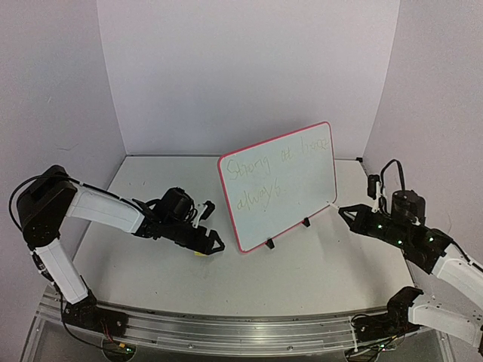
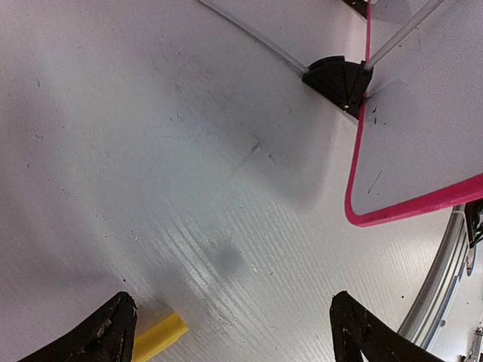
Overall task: Write a sentence on the whiteboard
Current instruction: Pick up the pen cap from the center of the board.
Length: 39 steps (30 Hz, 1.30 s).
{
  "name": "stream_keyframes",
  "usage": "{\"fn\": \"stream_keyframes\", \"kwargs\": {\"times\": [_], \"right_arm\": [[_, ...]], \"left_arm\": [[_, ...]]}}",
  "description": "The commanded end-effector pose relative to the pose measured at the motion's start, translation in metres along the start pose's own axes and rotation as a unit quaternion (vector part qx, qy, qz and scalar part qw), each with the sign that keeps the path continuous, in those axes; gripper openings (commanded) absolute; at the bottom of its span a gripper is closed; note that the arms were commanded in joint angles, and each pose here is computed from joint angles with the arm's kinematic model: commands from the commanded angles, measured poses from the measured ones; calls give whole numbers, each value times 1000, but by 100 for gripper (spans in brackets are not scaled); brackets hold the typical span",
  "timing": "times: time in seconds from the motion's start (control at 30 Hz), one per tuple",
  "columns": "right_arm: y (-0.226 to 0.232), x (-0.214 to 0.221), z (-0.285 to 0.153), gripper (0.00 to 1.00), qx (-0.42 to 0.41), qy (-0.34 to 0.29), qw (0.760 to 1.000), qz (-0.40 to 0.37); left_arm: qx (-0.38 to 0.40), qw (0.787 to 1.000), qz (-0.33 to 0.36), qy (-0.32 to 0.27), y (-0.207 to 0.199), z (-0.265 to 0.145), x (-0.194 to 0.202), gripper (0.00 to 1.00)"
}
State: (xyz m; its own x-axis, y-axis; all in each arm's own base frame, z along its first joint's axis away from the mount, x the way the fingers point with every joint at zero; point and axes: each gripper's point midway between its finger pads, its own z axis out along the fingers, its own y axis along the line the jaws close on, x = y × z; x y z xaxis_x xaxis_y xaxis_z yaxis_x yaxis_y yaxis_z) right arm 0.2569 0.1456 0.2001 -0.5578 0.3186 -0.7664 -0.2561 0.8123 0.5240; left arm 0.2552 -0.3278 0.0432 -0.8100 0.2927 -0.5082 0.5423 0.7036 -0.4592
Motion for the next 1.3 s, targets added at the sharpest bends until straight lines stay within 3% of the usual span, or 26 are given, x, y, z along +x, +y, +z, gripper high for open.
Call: {"fn": "stream_keyframes", "kwargs": {"times": [0.0, 0.43, 0.8, 1.27], "right_arm": [[0, -5, -2, 0, -2, -15, 1000, 2], [-2, -1, 3, 0, -1, -9, 1000, 3], [-2, 1, 3, 0, -5, -8, 1000, 4], [-3, 4, 3, 0, -4, -6, 1000, 4]], "left_arm": [[-9, 1000, 18, 9, 2, 0, -4, 88], [5, 998, 4, 64, 3, -9, 40, 86], [-47, 993, 29, 104, 20, -20, 63, 82], [-89, 988, 44, 115, 29, -20, 68, 47]]}}
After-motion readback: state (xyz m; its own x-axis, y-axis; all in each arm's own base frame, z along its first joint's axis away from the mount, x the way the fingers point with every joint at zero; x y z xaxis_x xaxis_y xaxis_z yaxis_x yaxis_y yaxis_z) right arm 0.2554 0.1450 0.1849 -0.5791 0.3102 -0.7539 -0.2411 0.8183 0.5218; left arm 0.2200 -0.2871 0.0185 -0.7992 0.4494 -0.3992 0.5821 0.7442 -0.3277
